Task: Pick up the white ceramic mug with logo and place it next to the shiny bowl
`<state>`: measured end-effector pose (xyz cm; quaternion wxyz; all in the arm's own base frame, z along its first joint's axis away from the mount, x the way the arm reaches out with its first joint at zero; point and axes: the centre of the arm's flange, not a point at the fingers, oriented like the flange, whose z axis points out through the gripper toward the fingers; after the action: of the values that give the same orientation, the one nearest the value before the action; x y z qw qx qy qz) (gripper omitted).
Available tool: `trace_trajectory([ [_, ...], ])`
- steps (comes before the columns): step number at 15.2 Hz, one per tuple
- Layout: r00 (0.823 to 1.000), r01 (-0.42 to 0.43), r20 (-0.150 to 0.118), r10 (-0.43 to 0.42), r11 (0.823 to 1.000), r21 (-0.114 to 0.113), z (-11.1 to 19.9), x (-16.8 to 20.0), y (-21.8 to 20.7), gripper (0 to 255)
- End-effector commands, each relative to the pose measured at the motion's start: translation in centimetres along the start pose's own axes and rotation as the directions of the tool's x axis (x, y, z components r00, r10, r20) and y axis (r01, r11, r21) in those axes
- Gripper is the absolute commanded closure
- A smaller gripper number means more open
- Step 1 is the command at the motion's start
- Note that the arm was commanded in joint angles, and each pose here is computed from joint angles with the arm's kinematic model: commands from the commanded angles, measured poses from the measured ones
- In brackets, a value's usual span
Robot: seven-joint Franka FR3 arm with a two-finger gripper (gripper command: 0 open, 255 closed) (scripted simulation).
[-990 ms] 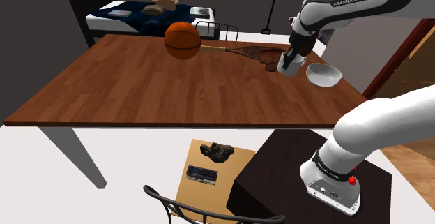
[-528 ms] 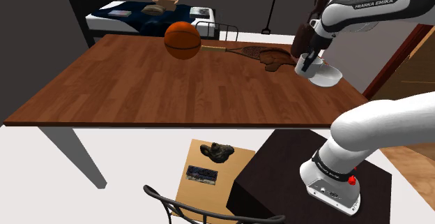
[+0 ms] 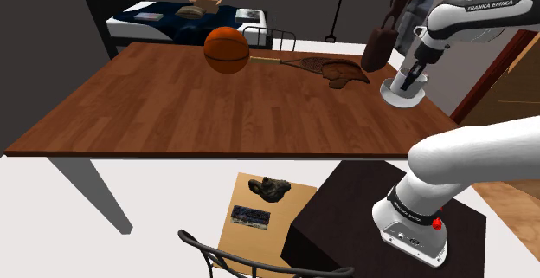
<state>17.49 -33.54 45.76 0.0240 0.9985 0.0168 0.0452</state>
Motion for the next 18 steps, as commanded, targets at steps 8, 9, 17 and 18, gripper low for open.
trace_trajectory([
  [8, 1.000, 0.001, 0.000, -0.001, 1.000, 0.000, -0.6, -9.5, 7.2, 255],
  [9, 1.000, 0.001, 0.000, -0.001, 1.000, 0.000, -0.6, -10.5, 8.0, 255],
  [17, 1.000, 0.001, 0.000, -0.001, 1.000, 0.000, -1.1, -18.9, 14.5, 255],
  [18, 1.000, 0.001, 0.000, -0.001, 1.000, 0.000, -1.1, -19.9, 15.3, 255],
])
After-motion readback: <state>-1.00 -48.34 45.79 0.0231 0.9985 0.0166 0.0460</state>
